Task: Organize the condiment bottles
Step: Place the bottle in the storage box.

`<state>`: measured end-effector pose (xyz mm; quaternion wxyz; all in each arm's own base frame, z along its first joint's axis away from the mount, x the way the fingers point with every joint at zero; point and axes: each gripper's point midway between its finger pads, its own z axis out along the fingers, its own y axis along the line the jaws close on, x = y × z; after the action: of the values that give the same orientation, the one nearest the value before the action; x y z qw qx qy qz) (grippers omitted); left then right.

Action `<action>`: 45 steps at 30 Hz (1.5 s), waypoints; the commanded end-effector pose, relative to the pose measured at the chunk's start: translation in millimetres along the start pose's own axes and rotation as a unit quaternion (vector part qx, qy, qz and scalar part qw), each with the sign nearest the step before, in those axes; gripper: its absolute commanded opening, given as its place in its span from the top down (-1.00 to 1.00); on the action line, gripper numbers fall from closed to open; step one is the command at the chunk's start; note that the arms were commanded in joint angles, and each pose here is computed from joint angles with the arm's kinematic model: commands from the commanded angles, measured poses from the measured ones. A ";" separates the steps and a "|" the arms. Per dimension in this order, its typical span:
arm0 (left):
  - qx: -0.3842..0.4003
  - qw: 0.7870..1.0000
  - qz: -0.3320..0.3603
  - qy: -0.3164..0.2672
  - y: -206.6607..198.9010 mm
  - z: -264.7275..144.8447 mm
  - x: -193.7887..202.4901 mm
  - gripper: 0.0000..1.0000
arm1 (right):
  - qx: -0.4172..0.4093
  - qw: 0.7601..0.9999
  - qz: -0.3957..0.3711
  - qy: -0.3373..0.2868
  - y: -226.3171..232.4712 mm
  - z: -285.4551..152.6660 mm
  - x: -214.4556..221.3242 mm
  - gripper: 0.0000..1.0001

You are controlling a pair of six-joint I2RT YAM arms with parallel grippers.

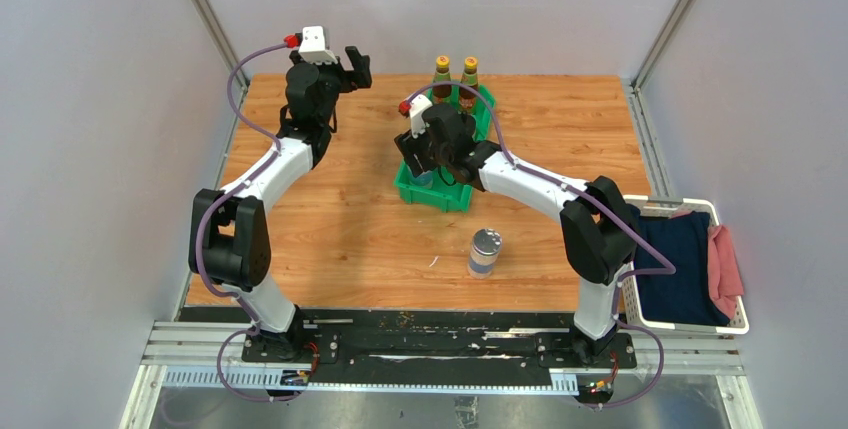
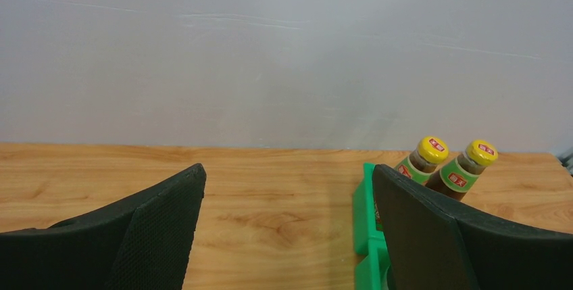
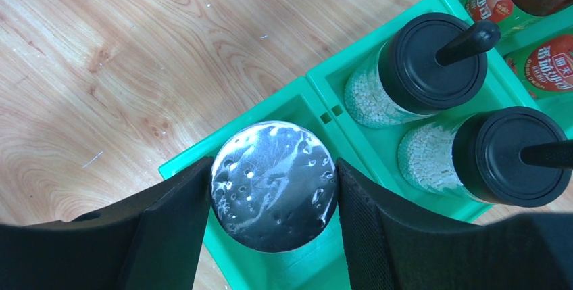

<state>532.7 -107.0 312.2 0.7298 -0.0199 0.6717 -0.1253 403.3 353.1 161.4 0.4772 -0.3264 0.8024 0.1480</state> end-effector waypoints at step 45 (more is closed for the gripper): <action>0.028 0.998 -0.029 -0.037 -28.0 -40.9 -63.8 -0.99 | 0.003 0.994 0.021 -0.112 -12.1 -92.1 -82.0 -0.75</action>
<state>498.8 -108.3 372.4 0.7553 -0.0272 0.6357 -0.1572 393.7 339.8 257.4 0.5485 -0.3025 0.7580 0.1821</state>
